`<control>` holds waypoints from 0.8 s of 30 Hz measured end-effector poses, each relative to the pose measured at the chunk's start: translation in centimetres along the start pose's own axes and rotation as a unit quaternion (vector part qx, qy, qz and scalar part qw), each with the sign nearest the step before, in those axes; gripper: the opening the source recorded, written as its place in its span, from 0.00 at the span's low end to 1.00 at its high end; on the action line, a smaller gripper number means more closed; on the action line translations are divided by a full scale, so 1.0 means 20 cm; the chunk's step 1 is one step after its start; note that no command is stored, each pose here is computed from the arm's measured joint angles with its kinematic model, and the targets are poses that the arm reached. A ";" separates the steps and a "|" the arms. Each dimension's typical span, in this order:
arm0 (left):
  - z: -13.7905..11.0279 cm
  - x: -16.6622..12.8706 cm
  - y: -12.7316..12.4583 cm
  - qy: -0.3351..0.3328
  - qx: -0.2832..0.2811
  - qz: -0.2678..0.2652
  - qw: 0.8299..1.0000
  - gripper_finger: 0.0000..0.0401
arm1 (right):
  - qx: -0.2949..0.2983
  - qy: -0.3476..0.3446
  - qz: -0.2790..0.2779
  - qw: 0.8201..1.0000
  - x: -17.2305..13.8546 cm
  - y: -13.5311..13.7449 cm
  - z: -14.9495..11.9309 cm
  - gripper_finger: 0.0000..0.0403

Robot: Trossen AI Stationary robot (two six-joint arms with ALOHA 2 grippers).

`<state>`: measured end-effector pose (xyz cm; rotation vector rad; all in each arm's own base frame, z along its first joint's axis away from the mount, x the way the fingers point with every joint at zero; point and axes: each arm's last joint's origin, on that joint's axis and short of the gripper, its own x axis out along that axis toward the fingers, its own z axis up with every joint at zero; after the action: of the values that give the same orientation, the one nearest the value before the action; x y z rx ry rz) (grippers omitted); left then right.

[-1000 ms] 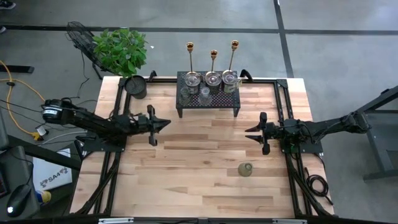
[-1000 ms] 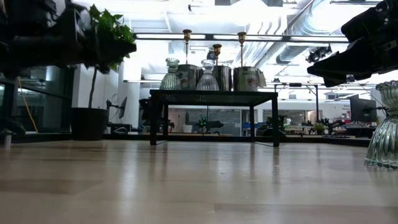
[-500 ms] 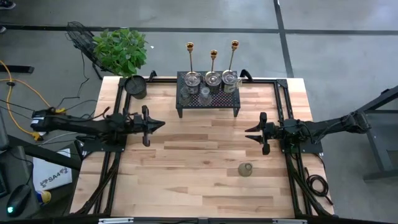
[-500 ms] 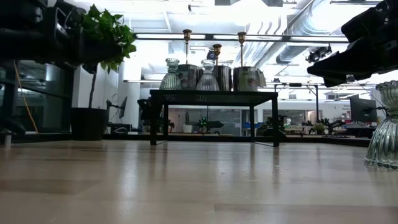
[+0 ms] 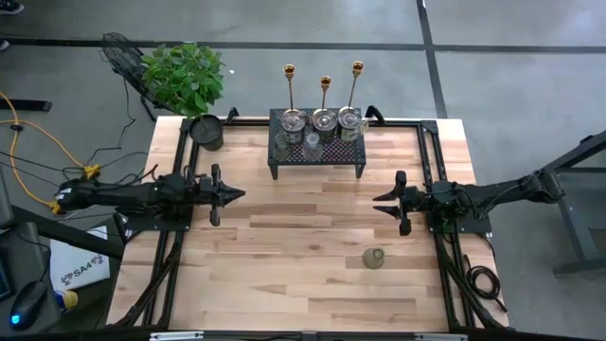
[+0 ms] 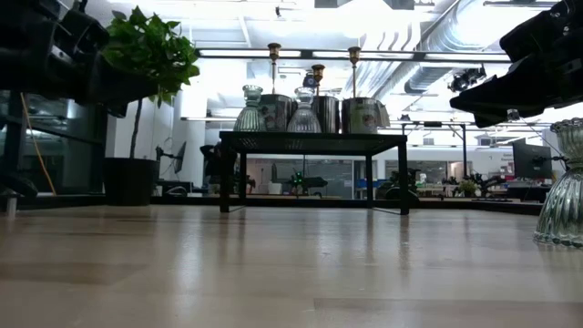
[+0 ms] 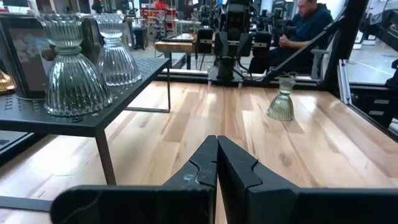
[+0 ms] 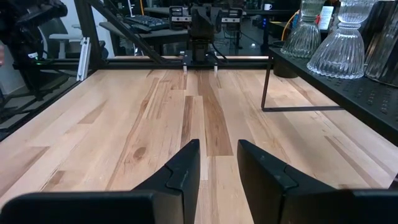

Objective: Pick & Place candle stick holders
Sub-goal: Put the green glass candle holder on the shelf

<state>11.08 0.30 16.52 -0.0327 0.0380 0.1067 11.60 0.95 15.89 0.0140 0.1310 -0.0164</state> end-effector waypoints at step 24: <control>0.02 -0.06 0.00 -0.013 -0.012 -0.034 0.999 0.00 | 0.000 0.000 0.000 1.000 0.00 0.00 0.00 0.25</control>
<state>9.83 0.11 16.88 -0.0570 0.0094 0.0399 11.60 0.95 15.89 0.0138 0.1310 -0.0166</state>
